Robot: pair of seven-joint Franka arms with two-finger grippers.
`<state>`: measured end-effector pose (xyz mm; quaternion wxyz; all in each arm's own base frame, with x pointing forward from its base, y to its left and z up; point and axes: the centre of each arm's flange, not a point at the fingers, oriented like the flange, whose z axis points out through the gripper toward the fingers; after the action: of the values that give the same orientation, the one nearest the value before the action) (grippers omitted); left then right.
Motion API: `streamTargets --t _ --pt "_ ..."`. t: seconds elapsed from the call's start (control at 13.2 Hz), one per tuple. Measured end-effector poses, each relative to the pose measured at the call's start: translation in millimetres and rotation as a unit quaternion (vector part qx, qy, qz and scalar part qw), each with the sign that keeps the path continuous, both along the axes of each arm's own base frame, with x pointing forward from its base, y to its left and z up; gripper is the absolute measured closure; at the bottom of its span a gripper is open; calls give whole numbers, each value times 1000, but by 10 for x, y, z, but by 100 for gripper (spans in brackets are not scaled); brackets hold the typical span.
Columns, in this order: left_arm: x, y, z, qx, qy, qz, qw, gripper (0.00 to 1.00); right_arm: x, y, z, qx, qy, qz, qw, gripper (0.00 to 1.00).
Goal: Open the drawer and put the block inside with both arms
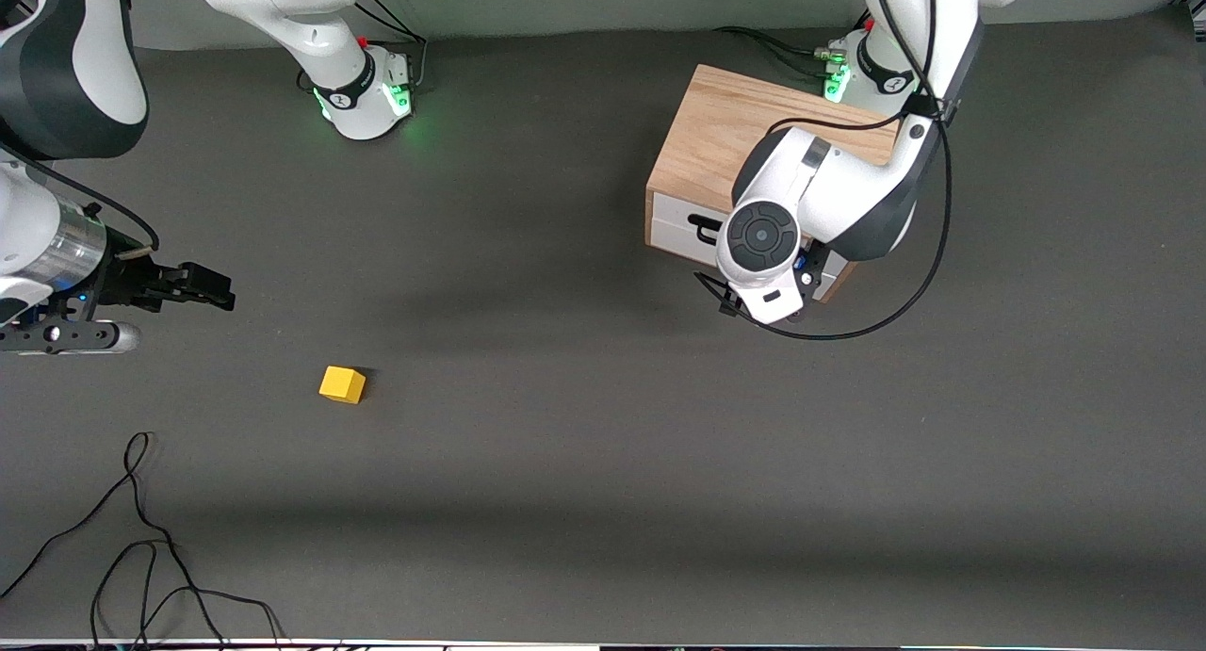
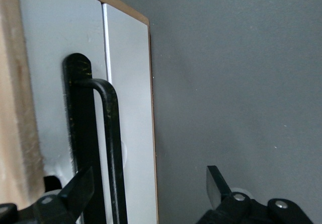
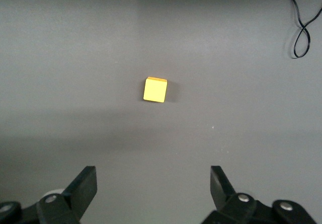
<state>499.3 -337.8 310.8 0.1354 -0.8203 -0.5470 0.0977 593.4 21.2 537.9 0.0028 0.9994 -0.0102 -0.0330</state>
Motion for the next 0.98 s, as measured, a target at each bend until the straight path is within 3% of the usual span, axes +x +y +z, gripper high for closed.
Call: streamTargets --t 0.38,0.68,0.98 --pt "-91 -25 -151 -1 -2 -5 1000 0 13 1 -107 0 7 0 1000 0" --pt "-97 -77 -196 -6 -10 -8 1000 0 74 2 -162 1 -6 0 1000 0" --pt "-58 -76 -224 -9 -15 -5 1000 0 132 1 -527 1 -10 -1 1000 0"
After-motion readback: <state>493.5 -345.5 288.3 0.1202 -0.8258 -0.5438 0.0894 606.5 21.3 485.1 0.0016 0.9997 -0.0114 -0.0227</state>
